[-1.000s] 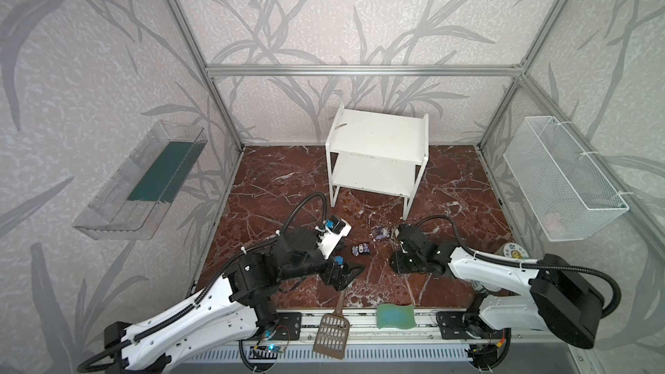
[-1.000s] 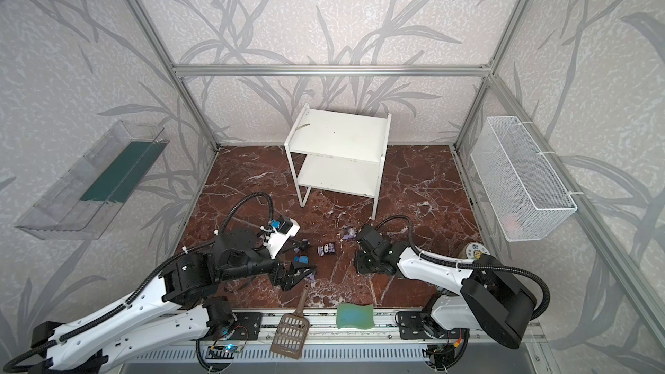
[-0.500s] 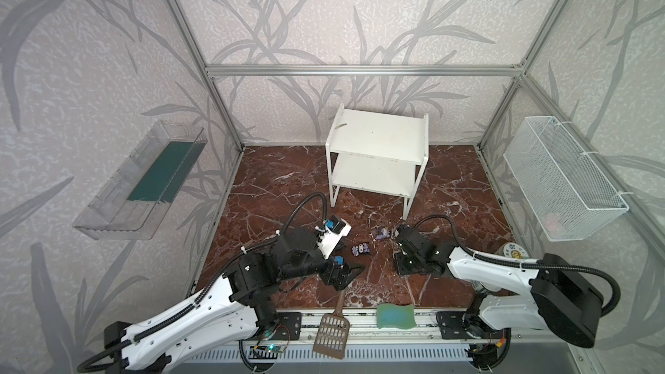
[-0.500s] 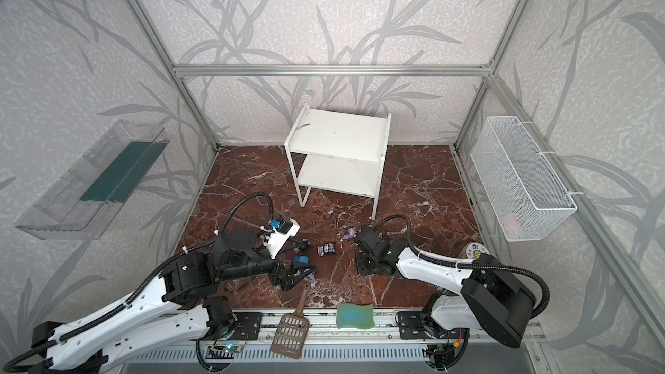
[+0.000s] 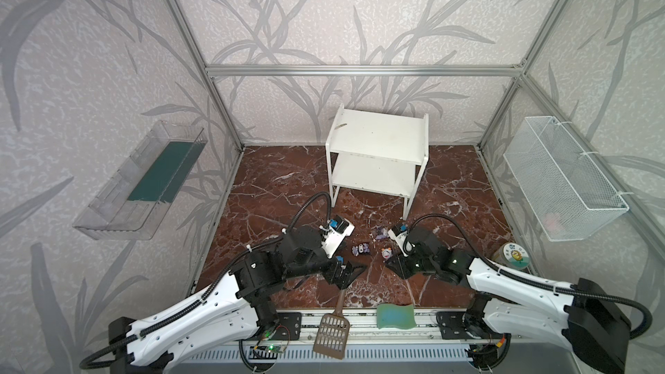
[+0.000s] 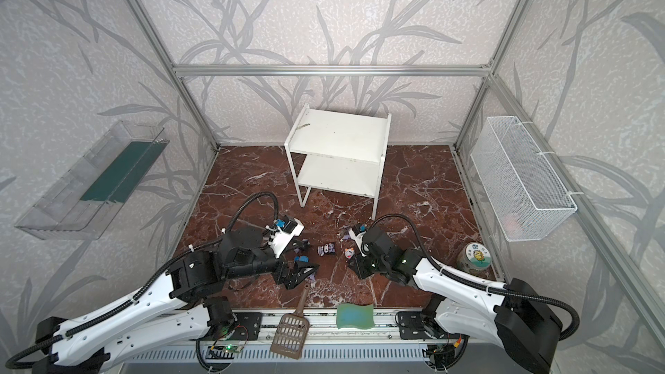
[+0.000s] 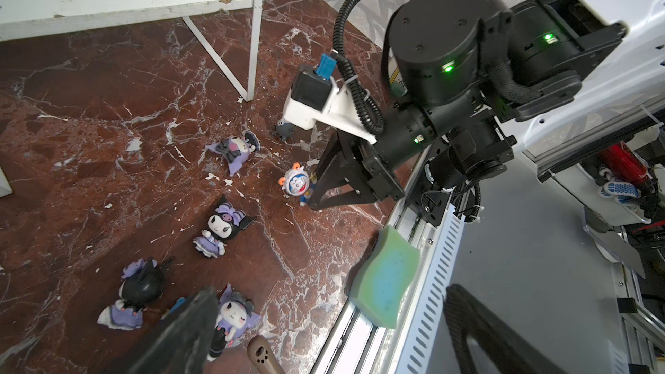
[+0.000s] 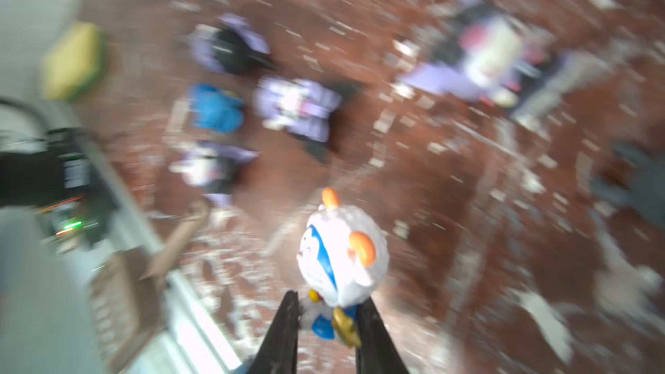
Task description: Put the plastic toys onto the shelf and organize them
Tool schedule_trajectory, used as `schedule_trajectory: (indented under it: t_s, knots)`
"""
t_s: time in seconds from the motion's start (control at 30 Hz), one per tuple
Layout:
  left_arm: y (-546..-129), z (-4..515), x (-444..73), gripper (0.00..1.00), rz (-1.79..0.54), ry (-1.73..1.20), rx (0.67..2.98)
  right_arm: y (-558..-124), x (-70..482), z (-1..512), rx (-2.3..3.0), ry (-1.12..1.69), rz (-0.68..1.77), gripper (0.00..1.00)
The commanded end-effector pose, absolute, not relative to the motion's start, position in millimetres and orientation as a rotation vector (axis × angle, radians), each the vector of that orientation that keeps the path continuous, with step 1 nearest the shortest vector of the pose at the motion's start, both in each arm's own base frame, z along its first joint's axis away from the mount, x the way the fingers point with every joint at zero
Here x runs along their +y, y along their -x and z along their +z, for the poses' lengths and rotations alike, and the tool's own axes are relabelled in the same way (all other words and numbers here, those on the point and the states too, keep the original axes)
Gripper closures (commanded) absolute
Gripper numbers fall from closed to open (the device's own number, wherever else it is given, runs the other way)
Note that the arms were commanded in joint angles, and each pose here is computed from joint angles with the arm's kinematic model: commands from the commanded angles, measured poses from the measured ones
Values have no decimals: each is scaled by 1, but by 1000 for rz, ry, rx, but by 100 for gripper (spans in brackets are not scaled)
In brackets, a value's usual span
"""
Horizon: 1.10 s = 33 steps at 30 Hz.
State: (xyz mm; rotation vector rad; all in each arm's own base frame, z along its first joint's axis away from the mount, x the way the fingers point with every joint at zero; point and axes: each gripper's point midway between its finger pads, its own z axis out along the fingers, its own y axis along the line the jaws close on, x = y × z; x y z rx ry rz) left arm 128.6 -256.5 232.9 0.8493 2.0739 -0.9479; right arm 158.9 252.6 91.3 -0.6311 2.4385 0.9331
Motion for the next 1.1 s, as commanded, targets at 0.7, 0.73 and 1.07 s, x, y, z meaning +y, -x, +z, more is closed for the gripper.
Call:
schedule_trajectory:
  t_s: [0.7, 0.73, 1.07]
  knots:
    - [-105, 227, -308, 32, -1203, -1087, 2082, -73, 284, 195, 1794, 1139, 1347, 84]
    - [-106, 226, -308, 38, -1199, -1089, 2085, -73, 284, 195, 1792, 1140, 1344, 84]
    - [-101, 223, -312, 48, -1231, -1114, 2102, -76, 287, 195, 1796, 1139, 1315, 85]
